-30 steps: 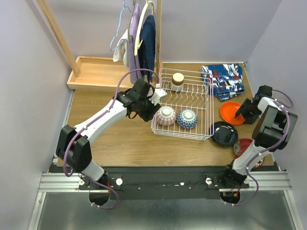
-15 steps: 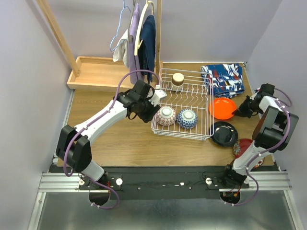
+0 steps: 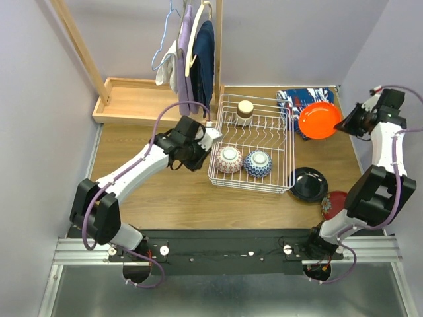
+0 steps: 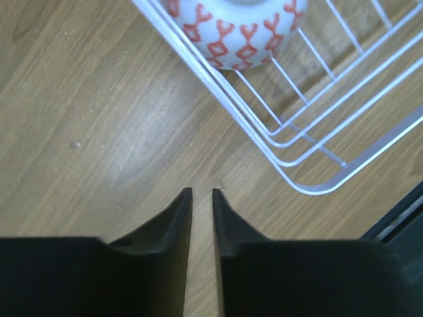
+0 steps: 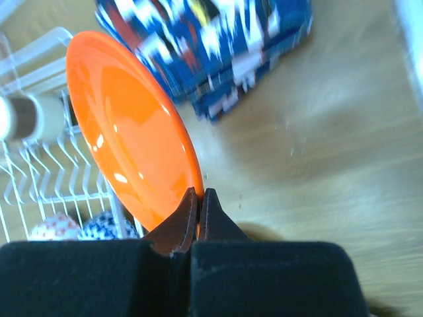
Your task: Load the mixed dishes into the dish rack
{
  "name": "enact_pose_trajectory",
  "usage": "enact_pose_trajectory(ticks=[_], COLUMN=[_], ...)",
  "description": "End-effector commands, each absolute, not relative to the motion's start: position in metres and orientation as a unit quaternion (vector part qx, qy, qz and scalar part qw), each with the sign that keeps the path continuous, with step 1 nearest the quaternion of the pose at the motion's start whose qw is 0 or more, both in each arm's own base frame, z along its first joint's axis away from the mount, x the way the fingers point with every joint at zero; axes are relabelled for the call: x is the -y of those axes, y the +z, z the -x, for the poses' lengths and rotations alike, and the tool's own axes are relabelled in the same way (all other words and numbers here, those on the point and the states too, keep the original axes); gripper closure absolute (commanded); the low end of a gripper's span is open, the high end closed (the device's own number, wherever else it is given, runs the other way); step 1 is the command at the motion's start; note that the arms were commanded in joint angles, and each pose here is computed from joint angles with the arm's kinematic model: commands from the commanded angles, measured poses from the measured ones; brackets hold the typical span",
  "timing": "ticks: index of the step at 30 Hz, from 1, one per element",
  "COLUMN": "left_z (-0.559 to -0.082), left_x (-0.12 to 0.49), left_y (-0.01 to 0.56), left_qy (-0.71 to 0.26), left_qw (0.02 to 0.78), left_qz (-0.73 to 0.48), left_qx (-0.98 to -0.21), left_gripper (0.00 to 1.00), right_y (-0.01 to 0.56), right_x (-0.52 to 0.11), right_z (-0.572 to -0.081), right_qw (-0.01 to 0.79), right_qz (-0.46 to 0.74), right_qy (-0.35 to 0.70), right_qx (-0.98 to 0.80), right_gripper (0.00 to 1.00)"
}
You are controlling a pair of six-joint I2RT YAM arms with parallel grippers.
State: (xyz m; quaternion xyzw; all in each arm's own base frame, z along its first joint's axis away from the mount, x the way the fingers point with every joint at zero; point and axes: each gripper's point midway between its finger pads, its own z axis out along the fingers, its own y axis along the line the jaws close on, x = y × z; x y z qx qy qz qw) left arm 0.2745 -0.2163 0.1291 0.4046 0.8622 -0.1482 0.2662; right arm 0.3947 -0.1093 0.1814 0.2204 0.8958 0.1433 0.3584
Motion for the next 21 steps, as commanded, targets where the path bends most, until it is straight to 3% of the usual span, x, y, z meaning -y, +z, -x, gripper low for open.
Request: enact_pose_trajectory(ticks=[1, 7, 14, 21], left_z=[-0.287, -0.300, -0.312, -0.282], left_x=[0.214, 0.210, 0.237, 0.282], left_y=[0.169, 0.147, 0.125, 0.134], left_qy=[-0.171, -0.140, -0.159, -0.181], left_qw=[0.323, 0.309, 0.293, 0.278], left_qz=[-0.375, -0.395, -0.394, -0.459], left_qx=[-0.852, -0.854, -0.857, -0.824], left_gripper=[1.00, 1.00, 1.00, 1.00], right_y=[0.267, 0.316, 0.332, 0.331], right_x=[0.127, 0.107, 0.056, 0.062], right_z=[-0.405, -0.415, -0.420, -0.415], right_qw=[0.455, 0.499, 0.521, 0.513], right_qz=[-0.206, -0.171, -0.131, -0.146], right_qy=[0.071, 0.010, -0.048, -0.114], right_qx=[-0.863, -0.849, -0.842, -0.838], right_gripper=[1.00, 1.00, 1.00, 0.99])
